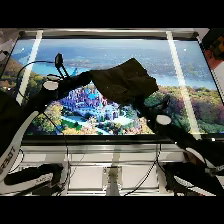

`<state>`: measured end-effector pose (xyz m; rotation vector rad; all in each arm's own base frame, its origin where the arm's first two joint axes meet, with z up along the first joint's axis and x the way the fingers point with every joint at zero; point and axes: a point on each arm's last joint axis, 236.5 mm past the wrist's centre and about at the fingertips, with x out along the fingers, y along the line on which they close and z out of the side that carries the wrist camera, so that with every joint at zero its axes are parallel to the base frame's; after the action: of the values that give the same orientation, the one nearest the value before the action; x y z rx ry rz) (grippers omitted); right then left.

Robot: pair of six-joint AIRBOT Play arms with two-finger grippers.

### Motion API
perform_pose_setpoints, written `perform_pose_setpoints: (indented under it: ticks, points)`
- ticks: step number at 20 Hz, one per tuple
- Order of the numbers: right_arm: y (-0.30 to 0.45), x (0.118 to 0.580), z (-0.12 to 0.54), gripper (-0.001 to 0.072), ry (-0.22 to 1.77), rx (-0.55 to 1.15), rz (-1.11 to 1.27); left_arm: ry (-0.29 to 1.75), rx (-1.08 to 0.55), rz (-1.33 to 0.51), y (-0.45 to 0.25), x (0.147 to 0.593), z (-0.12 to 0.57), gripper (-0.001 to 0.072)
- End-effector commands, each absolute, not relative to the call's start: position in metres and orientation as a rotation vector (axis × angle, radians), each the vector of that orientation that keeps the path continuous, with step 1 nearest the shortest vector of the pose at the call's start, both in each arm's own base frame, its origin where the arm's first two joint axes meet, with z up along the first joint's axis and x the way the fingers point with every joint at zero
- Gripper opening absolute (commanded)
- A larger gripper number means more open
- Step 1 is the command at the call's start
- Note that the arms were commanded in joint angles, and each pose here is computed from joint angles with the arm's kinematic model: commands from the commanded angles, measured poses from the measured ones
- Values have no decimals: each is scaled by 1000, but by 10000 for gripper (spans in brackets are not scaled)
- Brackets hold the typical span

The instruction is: Fold the clothes and pants, and hang the long-sleeved shirts on hangers.

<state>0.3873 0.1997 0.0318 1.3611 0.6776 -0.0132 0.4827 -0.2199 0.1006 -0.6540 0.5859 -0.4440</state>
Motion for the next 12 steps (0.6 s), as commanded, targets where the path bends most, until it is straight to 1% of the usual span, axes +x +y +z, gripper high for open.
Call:
perform_pose_setpoints:
  ticks: [1,3,6,9,12]
  points:
    - [200,388,55,32,796,1326,219,416,-623,-458,-235,478,165,19]
    - [191,388,70,32,833,1301,306,335,-612,-470,-246,479,197,19]
    - [178,393,104,32,828,1246,408,242,-624,-490,-254,481,241,19]
    - [177,389,154,32,831,1115,544,134,-645,-444,-241,488,277,19]
    - [171,389,191,32,824,951,555,94,-617,-449,-241,488,292,20]
